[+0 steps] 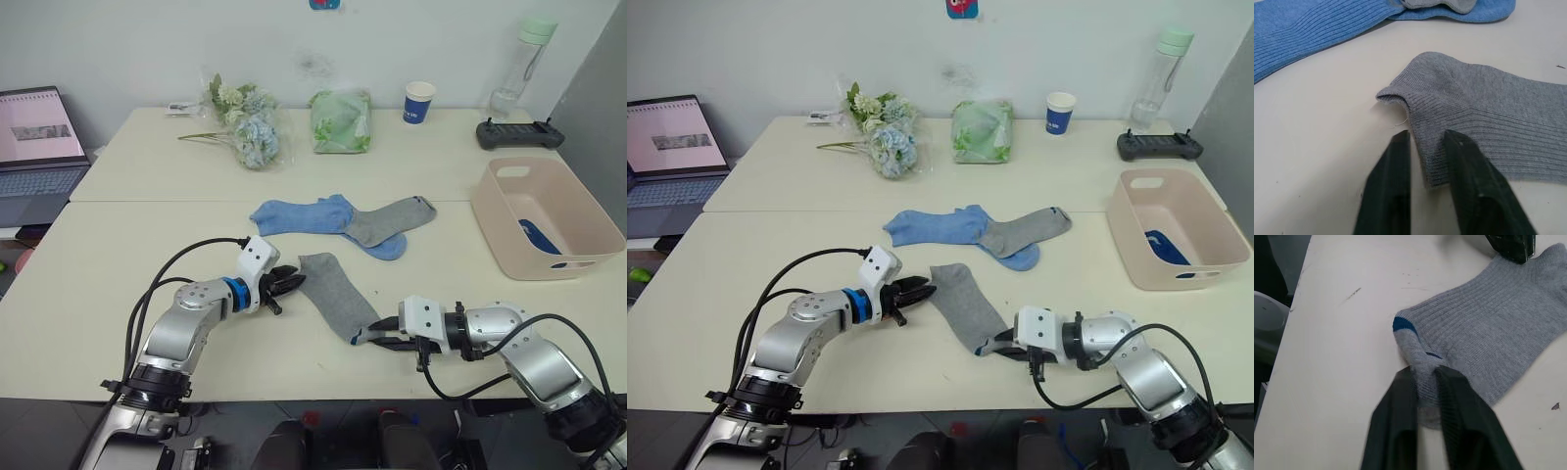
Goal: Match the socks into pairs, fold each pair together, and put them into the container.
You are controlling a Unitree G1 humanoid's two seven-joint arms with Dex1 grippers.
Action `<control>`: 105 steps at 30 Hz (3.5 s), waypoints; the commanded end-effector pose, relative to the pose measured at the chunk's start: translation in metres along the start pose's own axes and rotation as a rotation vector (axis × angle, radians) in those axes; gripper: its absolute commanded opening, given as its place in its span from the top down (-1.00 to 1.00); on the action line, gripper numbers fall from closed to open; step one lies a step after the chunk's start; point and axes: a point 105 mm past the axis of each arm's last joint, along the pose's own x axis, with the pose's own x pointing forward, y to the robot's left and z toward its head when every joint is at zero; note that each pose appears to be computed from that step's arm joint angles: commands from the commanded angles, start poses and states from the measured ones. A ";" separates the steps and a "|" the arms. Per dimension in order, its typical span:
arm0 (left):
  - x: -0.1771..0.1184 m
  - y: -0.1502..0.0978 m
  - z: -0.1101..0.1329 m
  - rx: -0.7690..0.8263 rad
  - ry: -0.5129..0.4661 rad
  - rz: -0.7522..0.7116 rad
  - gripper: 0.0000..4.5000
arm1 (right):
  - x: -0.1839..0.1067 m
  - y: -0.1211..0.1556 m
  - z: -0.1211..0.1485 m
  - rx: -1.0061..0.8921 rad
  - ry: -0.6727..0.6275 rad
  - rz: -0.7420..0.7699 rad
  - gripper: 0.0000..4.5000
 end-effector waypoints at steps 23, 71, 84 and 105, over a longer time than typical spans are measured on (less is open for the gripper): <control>-0.017 0.008 0.020 -0.106 -0.126 0.016 0.92 | -0.009 -0.010 0.012 -0.063 -0.027 -0.013 1.00; -0.032 -0.014 0.006 -0.161 -0.091 -0.071 0.98 | -0.020 -0.050 0.007 -0.097 -0.003 -0.184 1.00; -0.105 -0.114 -0.022 -0.417 -0.038 -0.023 0.98 | 0.044 -0.091 0.045 -0.209 -0.176 -0.129 1.00; -0.149 -0.045 -0.025 -0.142 0.126 0.009 -0.90 | 0.001 -0.048 0.029 0.308 -0.122 -0.191 -0.60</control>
